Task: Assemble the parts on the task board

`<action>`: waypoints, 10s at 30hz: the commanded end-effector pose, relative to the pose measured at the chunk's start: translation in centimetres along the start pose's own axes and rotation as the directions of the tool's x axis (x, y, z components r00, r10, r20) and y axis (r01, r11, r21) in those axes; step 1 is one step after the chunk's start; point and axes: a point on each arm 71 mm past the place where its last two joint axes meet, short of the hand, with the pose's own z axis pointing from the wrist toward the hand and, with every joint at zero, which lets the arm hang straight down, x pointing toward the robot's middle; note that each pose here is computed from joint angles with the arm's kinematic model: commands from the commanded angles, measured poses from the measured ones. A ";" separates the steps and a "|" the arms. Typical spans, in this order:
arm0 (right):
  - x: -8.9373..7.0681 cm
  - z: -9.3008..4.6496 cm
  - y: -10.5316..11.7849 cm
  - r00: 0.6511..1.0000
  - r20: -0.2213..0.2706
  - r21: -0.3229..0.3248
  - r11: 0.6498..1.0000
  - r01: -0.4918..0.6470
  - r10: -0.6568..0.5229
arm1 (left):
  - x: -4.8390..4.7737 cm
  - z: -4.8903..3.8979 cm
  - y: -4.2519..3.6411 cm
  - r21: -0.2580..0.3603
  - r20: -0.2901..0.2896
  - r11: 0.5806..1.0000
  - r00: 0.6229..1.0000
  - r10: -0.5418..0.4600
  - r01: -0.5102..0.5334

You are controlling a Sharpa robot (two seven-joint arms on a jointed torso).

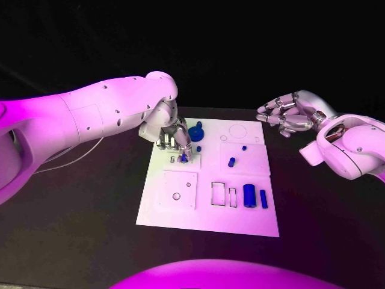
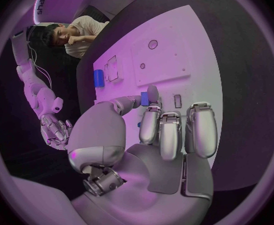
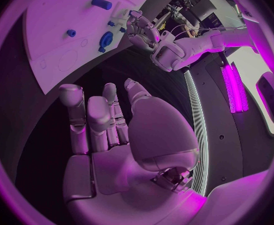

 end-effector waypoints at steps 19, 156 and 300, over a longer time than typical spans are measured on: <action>0.2 0.0 0.1 1.000 -0.008 -0.011 1.000 0.013 -0.013 | -0.23 0.57 1.39 -0.211 0.031 0.978 0.999 0.018 -0.011; 0.3 -0.1 0.3 1.000 -0.017 -0.024 1.000 0.018 -0.019 | 0.14 1.53 1.85 -0.242 0.032 0.970 0.999 0.028 -0.019; 0.7 -0.3 -0.9 1.000 -0.012 -0.011 1.000 0.027 -0.027 | -0.97 -0.56 5.59 -0.005 0.474 0.969 0.854 -0.214 0.245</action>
